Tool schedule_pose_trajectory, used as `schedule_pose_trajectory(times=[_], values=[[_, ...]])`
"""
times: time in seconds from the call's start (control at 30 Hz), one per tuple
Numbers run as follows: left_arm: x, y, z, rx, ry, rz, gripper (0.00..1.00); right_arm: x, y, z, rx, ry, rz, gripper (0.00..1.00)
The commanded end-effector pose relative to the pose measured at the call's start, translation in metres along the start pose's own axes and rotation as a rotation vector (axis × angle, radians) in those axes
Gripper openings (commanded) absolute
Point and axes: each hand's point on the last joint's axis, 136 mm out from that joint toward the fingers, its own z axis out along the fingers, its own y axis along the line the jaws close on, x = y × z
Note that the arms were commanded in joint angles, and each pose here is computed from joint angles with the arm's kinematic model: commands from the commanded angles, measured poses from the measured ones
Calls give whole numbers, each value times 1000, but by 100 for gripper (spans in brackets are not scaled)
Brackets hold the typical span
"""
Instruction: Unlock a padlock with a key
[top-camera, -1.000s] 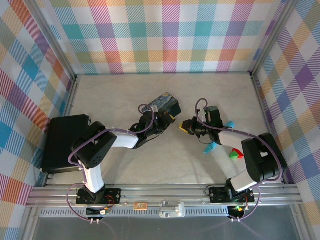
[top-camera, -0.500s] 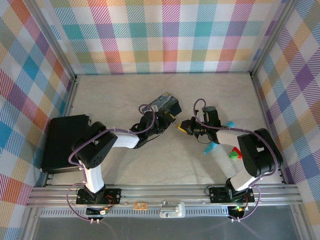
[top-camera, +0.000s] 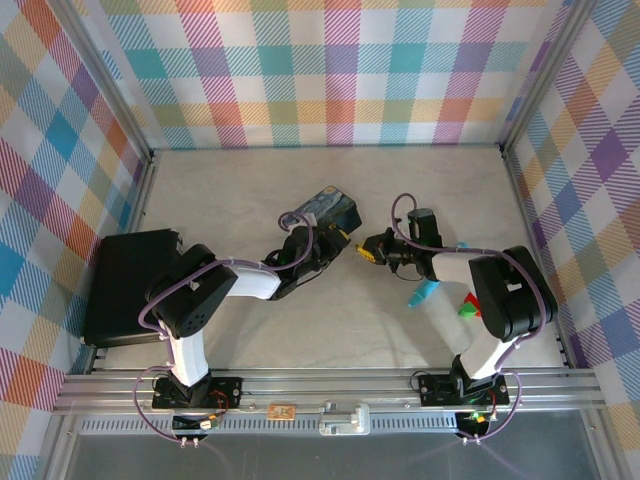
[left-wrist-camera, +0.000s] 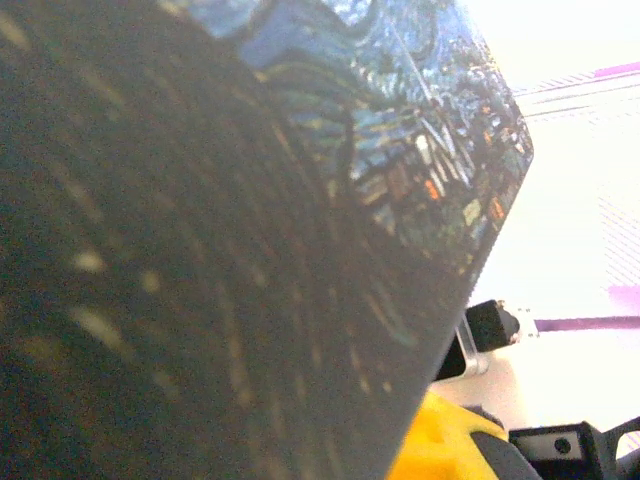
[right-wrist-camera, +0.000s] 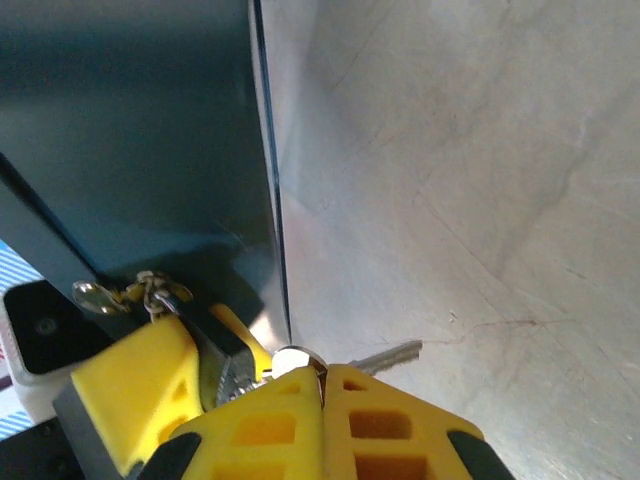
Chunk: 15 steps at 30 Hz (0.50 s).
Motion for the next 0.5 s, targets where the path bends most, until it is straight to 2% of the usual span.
schedule_pose_trajectory(times=[0.0, 0.2, 0.47], values=[[36, 5, 3, -22, 105, 63, 0, 12, 48, -2, -183, 54, -67, 0], [20, 6, 7, -60, 25, 89, 0, 22, 49, -5, -185, 66, -54, 0], [0, 28, 2, -178, -73, 140, 0, 30, 32, -19, -51, 41, -127, 0]])
